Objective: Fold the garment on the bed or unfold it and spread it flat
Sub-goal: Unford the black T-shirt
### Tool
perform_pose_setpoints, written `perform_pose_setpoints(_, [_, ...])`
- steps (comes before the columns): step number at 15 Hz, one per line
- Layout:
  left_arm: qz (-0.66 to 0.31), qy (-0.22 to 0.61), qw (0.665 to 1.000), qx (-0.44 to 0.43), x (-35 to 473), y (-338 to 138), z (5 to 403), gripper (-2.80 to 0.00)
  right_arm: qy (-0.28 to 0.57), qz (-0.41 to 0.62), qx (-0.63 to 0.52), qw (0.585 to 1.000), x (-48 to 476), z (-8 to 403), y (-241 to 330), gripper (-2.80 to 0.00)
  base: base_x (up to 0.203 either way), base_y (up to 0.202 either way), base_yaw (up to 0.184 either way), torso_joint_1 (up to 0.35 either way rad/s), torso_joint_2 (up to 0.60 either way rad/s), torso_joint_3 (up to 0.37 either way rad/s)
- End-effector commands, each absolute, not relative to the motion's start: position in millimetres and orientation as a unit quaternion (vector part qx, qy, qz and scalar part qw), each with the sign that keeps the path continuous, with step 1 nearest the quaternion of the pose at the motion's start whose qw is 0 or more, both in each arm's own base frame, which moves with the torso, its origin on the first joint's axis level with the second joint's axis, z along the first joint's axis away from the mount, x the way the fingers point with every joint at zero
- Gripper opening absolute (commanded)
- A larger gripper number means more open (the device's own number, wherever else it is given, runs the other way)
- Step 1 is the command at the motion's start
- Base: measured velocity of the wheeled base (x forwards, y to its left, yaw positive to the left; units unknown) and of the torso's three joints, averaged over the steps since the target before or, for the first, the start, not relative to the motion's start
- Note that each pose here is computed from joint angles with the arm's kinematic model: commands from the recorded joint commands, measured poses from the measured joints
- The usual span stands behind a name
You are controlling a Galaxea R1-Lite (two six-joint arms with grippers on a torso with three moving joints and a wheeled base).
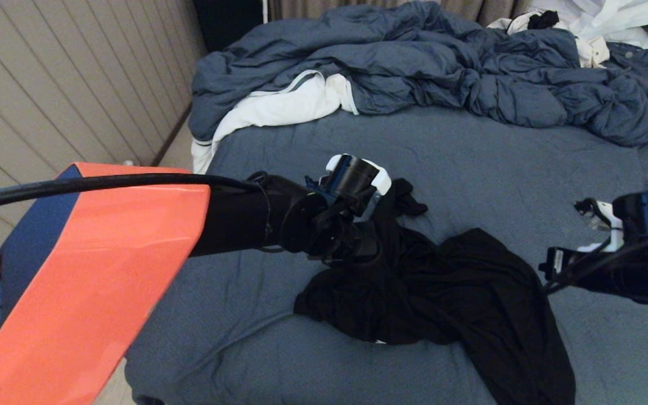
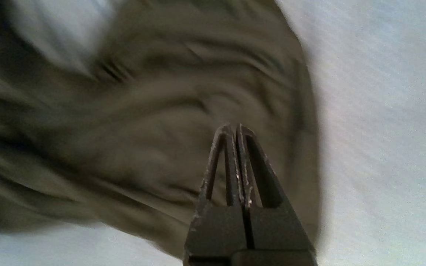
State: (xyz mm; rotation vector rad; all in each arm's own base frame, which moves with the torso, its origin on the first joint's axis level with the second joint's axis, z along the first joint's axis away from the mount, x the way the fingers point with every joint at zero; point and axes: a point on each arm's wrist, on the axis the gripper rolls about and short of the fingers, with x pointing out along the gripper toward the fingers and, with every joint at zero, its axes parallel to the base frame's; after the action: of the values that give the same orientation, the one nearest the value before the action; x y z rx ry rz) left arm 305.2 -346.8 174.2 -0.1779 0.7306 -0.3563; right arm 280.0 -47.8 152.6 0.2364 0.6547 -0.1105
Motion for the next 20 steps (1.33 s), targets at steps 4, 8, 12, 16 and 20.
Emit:
perform_pose_setpoints(4, [-0.212,0.316,0.919,-0.101,298.9,-372.3,171.6,-2.80,0.401,-0.093,0.255,0.875,333.1,151.6,-33.8,-2.80,0.000,0.000,0.000,0.000,0.00,0.000])
perform_pose_setpoints(8, [-0.225,0.315,0.916,-0.106,290.7,-379.5,172.6,-2.80,0.403,-0.101,0.263,0.871,332.5,129.2,-41.4,-2.80,0.000,0.000,0.000,0.000,0.00,0.000])
perform_pose_setpoints(12, [-0.221,0.329,0.914,-0.091,289.1,-396.2,140.4,-2.80,0.376,-0.087,0.252,0.887,337.1,118.2,-43.9,-2.80,0.000,0.000,0.000,0.000,0.00,0.000])
perform_pose_setpoints(16, [-0.205,0.316,0.924,-0.070,286.8,-412.8,108.7,0.00,0.380,-0.080,0.243,0.889,336.8,107.1,-42.1,-2.80,0.000,0.000,0.000,0.000,0.00,0.000])
perform_pose_setpoints(20, [-0.206,0.312,0.925,-0.069,288.6,-414.6,104.3,0.00,0.377,-0.068,0.221,0.897,331.9,89.0,-40.0,-2.80,0.000,0.000,0.000,0.000,0.00,0.000])
